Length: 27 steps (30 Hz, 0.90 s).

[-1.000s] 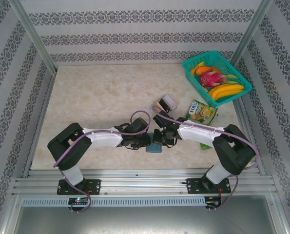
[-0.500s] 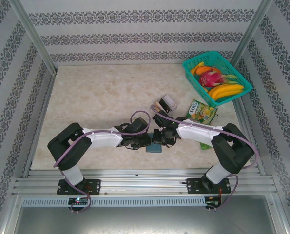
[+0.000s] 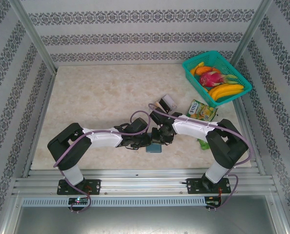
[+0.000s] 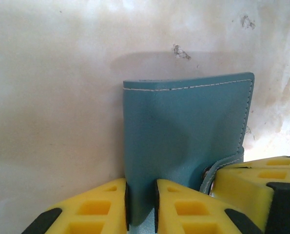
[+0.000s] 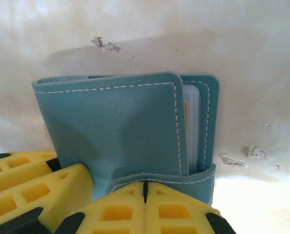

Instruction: Put the credit cards into the card holder

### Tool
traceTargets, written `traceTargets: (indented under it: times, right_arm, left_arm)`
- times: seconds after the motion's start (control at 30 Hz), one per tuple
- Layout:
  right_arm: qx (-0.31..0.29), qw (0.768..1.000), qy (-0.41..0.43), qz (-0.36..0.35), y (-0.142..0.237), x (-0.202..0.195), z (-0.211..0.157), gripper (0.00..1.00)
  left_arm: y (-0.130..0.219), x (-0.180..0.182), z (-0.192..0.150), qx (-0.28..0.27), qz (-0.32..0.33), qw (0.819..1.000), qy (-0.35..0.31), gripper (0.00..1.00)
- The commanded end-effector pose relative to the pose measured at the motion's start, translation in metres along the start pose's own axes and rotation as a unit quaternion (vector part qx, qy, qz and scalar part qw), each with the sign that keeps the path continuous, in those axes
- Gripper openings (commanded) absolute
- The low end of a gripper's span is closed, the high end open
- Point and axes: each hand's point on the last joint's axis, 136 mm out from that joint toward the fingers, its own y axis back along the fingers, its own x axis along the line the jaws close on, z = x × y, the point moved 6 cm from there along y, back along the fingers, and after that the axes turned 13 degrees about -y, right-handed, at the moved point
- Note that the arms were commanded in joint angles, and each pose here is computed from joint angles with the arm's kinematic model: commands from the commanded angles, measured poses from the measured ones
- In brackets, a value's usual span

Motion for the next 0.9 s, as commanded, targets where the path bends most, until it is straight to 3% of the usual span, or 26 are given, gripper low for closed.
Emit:
traceTargets:
  times: [0.0, 0.37, 0.67, 0.87]
  right_arm:
    - [0.028, 0.999, 0.006, -0.027, -0.039, -0.004, 0.000, 0.05]
    - [0.044, 0.991, 0.012, -0.126, -0.067, -0.007, 0.005, 0.05]
    - [0.071, 0.987, 0.011, -0.141, -0.085, -0.005, 0.005, 0.06]
    - [0.100, 0.991, 0.002, -0.094, -0.083, 0.005, 0.007, 0.06]
  left_arm:
    - [-0.015, 0.006, -0.027, 0.034, -0.002, 0.999, -0.008, 0.21]
    - [-0.016, 0.010, -0.030, 0.020, -0.018, 1.000, 0.004, 0.21]
    - [-0.018, 0.012, -0.032, 0.018, -0.024, 1.000, 0.003, 0.21]
    - [-0.020, 0.011, -0.034, 0.023, -0.029, 0.999, 0.001, 0.21]
